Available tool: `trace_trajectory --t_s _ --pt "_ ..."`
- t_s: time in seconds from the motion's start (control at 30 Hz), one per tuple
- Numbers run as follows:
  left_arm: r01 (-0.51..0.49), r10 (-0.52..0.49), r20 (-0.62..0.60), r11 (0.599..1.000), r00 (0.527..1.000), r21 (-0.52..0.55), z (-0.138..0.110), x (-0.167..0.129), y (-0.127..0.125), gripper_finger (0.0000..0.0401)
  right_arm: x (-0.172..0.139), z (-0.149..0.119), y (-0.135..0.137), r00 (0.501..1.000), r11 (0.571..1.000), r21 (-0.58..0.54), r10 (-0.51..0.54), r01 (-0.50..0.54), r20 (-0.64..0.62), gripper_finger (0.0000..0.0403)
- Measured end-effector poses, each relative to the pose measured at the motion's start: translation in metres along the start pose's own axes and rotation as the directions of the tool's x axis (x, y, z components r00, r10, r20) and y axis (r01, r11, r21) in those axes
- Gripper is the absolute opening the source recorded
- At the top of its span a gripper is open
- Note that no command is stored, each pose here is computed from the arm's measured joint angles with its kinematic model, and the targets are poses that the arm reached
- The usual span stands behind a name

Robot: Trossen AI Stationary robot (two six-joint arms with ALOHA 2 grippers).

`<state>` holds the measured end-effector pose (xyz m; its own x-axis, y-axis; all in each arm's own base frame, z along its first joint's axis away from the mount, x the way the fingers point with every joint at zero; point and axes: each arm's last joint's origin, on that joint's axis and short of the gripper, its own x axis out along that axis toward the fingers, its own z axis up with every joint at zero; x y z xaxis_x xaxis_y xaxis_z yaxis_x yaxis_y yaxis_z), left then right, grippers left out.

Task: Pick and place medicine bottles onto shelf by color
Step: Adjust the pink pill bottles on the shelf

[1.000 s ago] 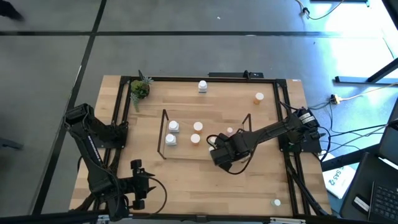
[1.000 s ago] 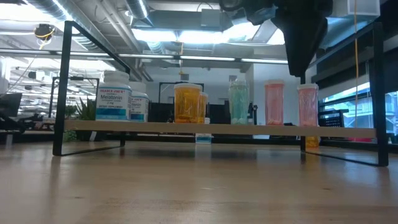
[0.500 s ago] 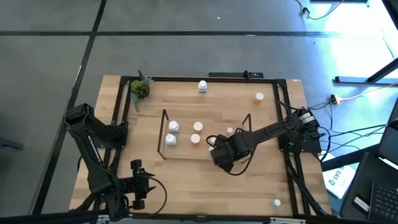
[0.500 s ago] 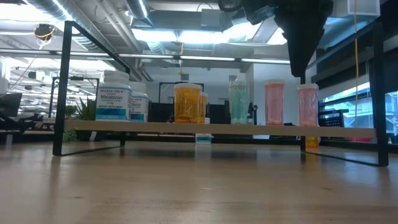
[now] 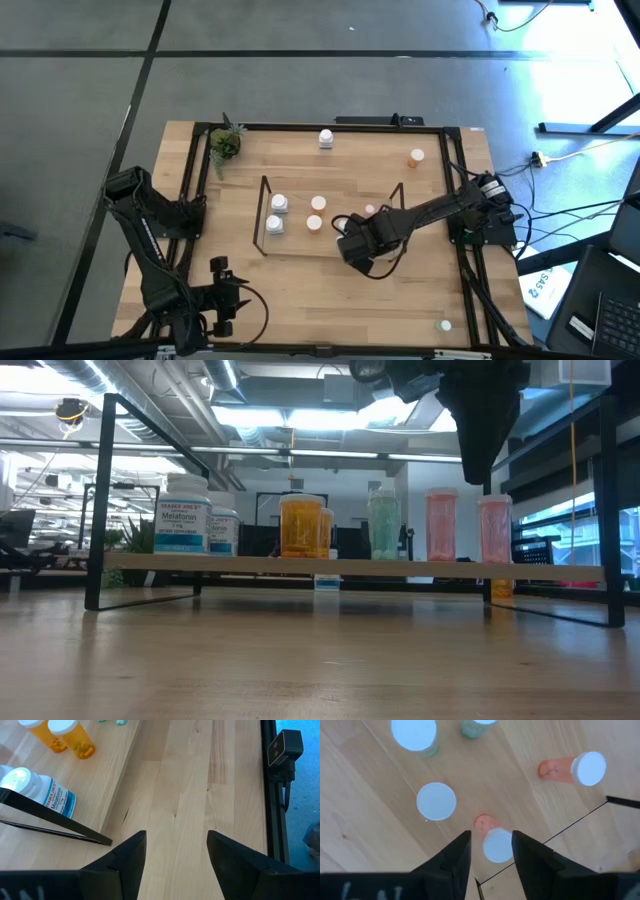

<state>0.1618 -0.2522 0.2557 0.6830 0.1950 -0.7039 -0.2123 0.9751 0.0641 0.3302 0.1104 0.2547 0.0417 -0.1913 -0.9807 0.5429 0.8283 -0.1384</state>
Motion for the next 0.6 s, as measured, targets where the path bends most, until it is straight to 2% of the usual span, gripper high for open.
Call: trace_trajectory --t_s 0.13,0.4,0.6 --pt "0.000 0.000 0.000 1.000 1.000 0.000 0.0000 0.0000 0.0000 0.0203 0.0003 0.0006 -0.0021 1.000 1.000 0.004 -0.012 0.012 -0.007 0.0161" --pt "0.000 0.000 0.000 1.000 1.000 0.000 0.0000 -0.0001 0.0000 0.0203 0.0007 0.0018 -0.0052 0.999 0.999 0.003 -0.038 0.038 -0.004 0.0227" --pt "0.003 -0.003 0.000 1.000 1.000 0.001 -0.0008 -0.0008 -0.0004 0.0203 0.0012 0.0028 -0.0080 0.999 0.996 0.069 -0.051 0.052 -0.015 0.0236"
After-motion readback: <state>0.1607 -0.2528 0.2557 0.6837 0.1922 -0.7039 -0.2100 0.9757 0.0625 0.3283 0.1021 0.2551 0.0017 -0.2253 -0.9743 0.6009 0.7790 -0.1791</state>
